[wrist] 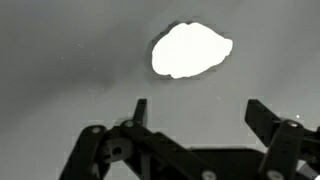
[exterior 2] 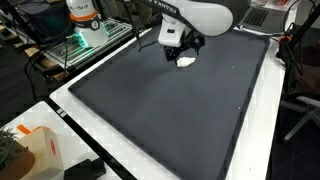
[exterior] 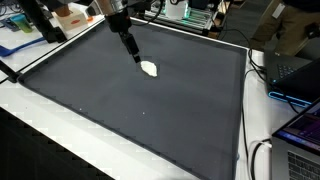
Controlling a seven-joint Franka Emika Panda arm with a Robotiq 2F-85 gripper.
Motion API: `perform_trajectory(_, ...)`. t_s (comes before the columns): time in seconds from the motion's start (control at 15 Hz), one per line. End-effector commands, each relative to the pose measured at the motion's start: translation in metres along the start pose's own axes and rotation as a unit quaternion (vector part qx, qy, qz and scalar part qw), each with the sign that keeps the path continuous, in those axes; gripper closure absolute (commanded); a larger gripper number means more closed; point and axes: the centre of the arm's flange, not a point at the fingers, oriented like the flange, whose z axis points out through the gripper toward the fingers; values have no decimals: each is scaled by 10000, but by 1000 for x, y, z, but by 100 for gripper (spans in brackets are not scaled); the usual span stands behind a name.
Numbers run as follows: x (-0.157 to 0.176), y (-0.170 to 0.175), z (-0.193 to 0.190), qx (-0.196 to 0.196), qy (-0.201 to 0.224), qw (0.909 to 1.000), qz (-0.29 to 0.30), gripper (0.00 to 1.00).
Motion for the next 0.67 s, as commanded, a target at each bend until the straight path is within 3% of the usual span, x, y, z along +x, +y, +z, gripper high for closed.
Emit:
perform_trajectory(0.0,39,-6,1,19,-454,9986,282,0)
perform_trajectory(0.33,51,3,-2,288,-528,9963,609,0)
perform_trajectory(0.4,14,19,4,177,-344,9981,488,0)
perform_trajectory(0.6,16,18,3,204,-318,9981,490,0)
